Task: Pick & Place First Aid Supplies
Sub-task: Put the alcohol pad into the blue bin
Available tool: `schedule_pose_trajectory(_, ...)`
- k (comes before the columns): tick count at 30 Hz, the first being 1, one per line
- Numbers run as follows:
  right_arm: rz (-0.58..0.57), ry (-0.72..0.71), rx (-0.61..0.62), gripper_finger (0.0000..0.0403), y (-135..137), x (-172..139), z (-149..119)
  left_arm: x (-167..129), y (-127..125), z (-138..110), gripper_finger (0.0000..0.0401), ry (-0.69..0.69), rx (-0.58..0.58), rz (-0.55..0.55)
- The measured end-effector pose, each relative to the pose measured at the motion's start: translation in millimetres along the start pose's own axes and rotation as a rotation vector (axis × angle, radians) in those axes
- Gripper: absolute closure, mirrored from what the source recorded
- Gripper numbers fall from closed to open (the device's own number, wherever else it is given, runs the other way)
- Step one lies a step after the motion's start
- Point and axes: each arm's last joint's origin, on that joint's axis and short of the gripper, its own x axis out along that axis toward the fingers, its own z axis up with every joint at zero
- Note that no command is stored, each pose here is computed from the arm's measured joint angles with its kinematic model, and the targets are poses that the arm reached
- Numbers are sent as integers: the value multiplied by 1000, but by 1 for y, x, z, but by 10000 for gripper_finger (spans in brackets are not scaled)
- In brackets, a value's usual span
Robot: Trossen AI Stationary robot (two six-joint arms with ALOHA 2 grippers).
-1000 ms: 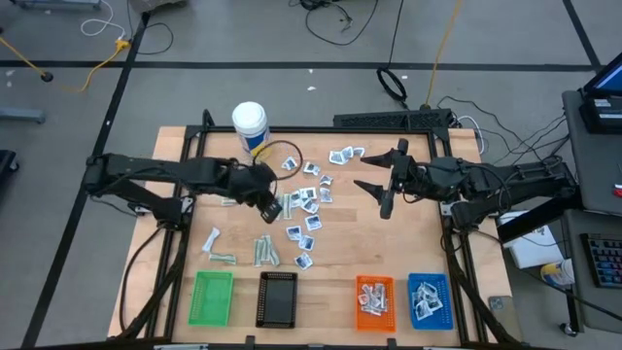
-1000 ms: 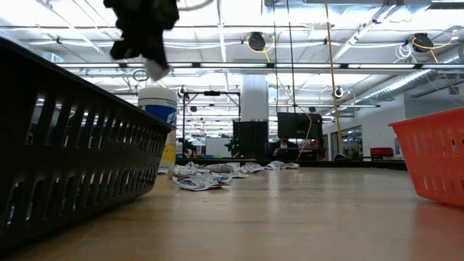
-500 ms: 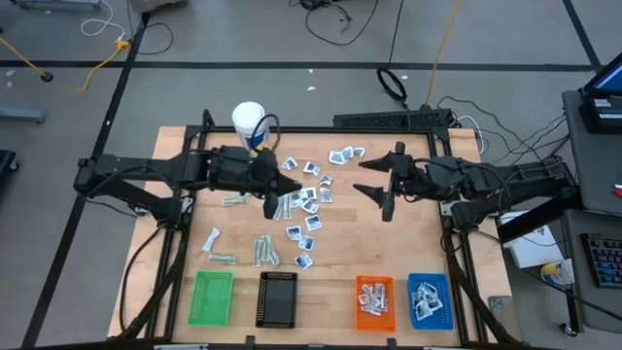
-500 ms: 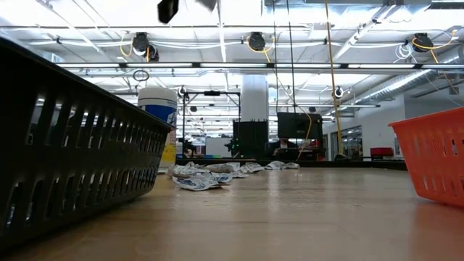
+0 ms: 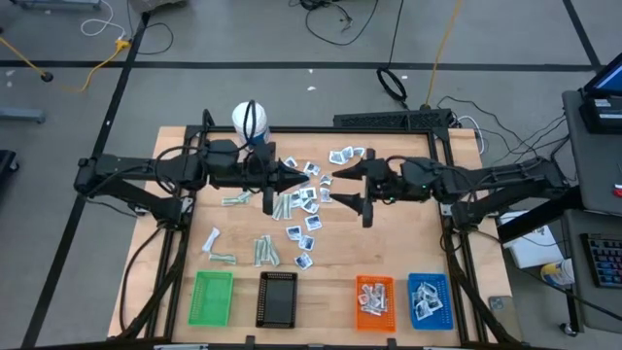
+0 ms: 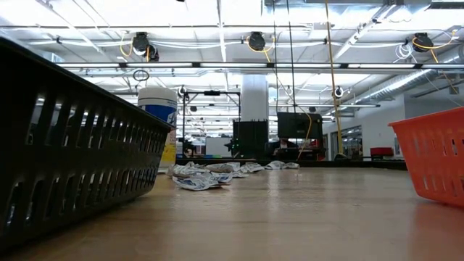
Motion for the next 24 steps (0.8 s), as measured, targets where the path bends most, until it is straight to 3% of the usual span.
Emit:
schedule_pose_trajectory(11,28,-123,21,140,-3,26,0,0,-3,3,401,-38,10,-16)
schedule_pose_trajectory(18,5,-127,50,140,-11,38,-6,0,-4,3,401,-36,12,-22)
schedule_pose_trajectory(24,25,-135,74,140,-12,42,-7,18,-1,-10,401,5,4,-49)
